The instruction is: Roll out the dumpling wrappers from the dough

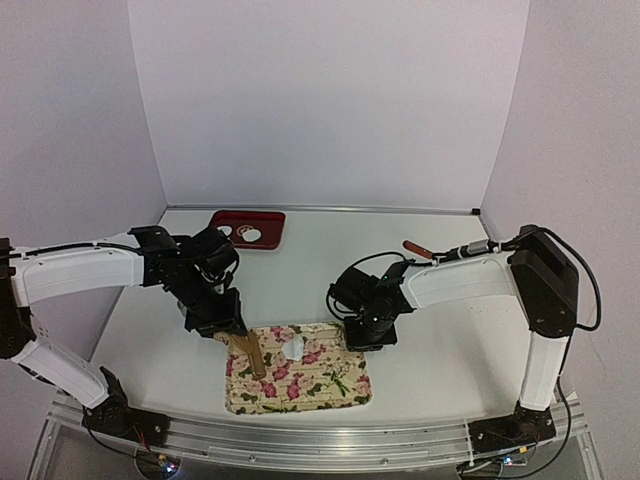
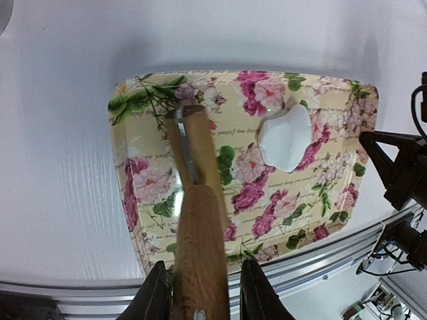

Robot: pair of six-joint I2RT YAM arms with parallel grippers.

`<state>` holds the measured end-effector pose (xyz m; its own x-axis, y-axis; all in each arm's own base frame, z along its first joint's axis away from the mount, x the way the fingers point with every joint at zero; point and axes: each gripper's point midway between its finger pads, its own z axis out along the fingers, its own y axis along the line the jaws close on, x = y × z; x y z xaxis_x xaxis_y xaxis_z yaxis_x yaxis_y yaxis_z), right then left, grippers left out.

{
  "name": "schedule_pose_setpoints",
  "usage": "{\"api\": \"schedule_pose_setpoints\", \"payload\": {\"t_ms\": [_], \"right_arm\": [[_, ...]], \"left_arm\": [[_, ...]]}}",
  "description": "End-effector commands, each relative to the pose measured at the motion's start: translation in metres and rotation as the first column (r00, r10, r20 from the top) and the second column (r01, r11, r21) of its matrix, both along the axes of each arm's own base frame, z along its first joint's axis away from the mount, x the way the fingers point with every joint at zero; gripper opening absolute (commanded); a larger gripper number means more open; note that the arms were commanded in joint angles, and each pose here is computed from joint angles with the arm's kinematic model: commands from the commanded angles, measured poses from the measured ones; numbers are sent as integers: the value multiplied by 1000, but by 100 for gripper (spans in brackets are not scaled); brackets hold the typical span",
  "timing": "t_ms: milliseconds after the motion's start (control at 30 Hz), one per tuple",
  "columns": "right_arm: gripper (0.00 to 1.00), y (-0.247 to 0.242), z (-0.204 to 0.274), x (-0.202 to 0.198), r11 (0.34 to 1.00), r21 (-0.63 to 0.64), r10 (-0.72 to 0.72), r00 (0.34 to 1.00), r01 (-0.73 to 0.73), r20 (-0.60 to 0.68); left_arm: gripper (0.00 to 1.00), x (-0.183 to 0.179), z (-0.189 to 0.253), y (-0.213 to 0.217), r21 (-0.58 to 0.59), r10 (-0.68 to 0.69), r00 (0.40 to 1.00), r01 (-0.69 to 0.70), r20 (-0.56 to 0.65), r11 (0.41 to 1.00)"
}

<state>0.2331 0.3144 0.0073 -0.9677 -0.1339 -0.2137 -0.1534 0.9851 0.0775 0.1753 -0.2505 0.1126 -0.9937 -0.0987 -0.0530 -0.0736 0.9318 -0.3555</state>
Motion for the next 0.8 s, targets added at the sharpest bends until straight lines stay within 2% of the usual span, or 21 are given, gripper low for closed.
{"api": "schedule_pose_setpoints", "payload": {"t_ms": [0, 67, 167, 333, 433, 767], "right_arm": [[0, -11, 5, 5, 997, -74, 17, 998, -13, 52], [0, -10, 5, 4, 997, -74, 32, 998, -28, 53], [0, -10, 5, 3, 997, -75, 39, 998, -35, 53], [0, -9, 8, 3, 997, -69, 42, 997, -38, 58], [0, -6, 11, 4, 997, -61, 61, 996, -57, 63], [0, 19, 22, 26, 940, -128, 331, 934, -315, 136]], "left_arm": [[0, 18, 62, -23, -132, -117, 974, 144, 194, 981], [0, 24, 87, -38, -177, -188, 941, 244, 282, 954], [0, 25, 96, -48, -152, -302, 895, 366, 327, 918], [0, 25, 74, -49, -47, -445, 854, 473, 268, 880], [0, 28, 72, -49, 2, -505, 813, 527, 290, 850], [0, 17, 58, -39, 123, -665, 685, 664, 296, 738]]}}
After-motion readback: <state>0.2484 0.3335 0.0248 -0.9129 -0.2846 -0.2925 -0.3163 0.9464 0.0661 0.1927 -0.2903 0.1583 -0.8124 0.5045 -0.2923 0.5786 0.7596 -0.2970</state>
